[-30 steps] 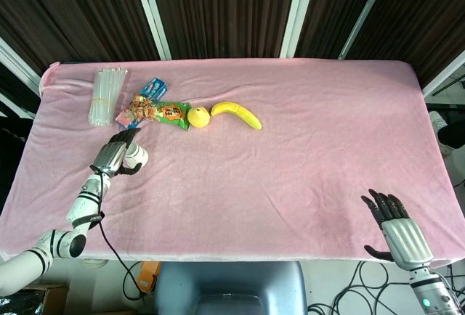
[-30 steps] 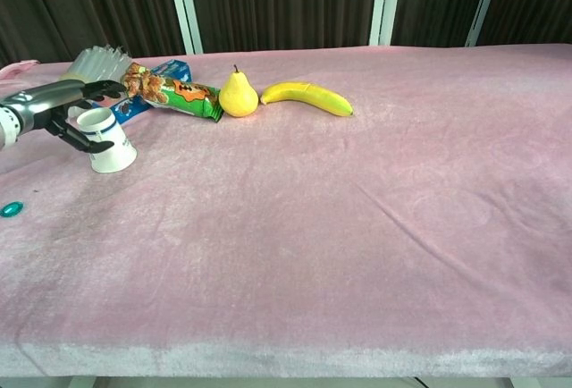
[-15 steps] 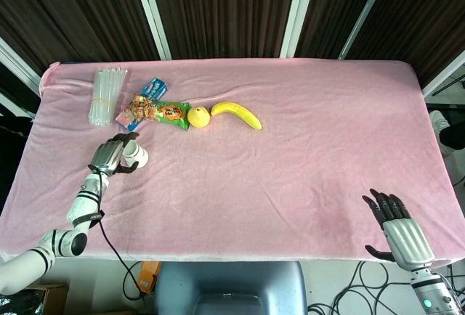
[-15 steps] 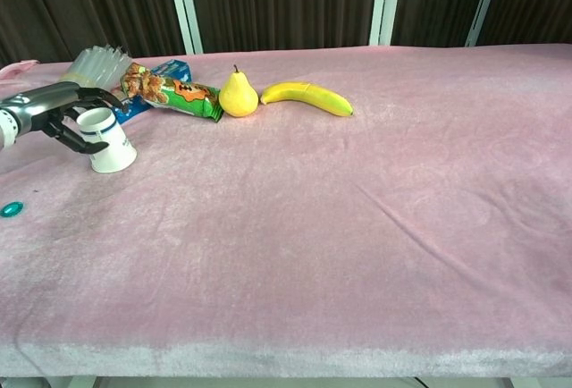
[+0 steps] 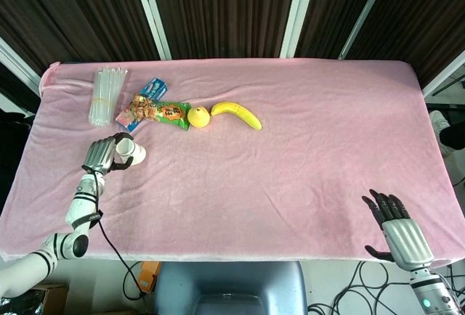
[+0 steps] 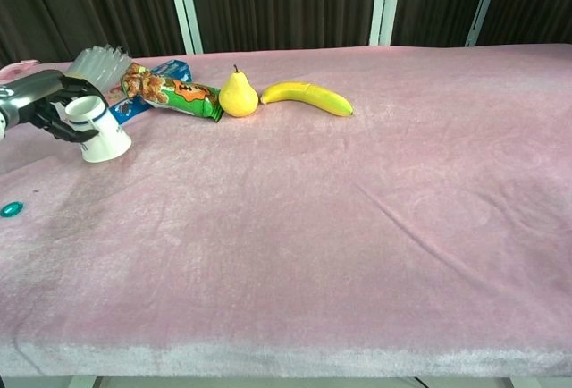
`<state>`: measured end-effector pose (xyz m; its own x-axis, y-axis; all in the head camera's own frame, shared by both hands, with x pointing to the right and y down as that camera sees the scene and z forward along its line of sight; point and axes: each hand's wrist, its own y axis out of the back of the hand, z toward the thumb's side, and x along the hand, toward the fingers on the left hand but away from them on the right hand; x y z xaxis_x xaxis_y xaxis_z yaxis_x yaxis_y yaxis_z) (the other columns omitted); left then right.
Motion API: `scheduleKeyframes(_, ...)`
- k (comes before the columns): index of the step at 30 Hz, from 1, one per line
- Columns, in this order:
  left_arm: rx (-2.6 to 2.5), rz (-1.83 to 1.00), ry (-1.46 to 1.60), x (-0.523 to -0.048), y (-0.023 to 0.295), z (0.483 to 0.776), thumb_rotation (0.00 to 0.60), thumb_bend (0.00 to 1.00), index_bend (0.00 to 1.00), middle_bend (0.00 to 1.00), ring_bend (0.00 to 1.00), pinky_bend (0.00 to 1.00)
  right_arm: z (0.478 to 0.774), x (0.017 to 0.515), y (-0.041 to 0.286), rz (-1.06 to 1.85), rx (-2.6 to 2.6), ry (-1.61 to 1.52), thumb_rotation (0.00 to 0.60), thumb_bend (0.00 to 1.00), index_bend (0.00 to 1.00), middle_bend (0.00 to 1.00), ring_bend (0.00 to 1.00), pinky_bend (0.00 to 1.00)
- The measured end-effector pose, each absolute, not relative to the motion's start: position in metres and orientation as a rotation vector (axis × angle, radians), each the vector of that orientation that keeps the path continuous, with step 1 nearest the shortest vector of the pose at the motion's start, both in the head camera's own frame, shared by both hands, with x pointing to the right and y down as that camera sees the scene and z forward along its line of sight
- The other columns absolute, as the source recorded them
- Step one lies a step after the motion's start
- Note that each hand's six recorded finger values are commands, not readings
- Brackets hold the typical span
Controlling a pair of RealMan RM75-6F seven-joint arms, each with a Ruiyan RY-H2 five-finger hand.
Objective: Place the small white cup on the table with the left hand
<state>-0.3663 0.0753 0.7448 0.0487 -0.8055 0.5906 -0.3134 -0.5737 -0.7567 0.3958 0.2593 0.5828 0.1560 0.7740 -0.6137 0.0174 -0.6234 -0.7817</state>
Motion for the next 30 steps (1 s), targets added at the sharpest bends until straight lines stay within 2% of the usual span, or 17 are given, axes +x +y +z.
scheduleKeyframes(7,-1.858,-1.468,1.159,-0.385,0.087,0.708,0.6,0.4,0.44,0.45,0.38,0.57,0.584,0.395,0.26,1.529,-1.806,-0.746,0.6,0.25,0.0,0.0,0.0,0.0)
scheduleKeyframes(13,-1.786,-1.511,1.126,-0.429,0.123,0.678,0.6,0.4,0.43,0.44,0.36,0.55,0.586,0.391,0.26,1.523,-1.812,-0.737,0.6,0.25,0.0,0.0,0.0,0.0)
scheduleKeyframes(18,-1.76,-1.577,1.077,-0.452,0.153,0.677,0.6,0.4,0.42,0.43,0.36,0.55,0.588,0.388,0.261,1.519,-1.819,-0.725,0.6,0.25,0.0,0.0,0.0,0.0)
scheduleKeyframes(30,-1.798,-1.584,1.054,-0.455,0.178,0.689,0.6,0.39,0.41,0.42,0.35,0.53,0.589,0.386,0.262,1.517,-1.823,-0.718,0.6,0.25,0.0,0.0,0.0,0.0)
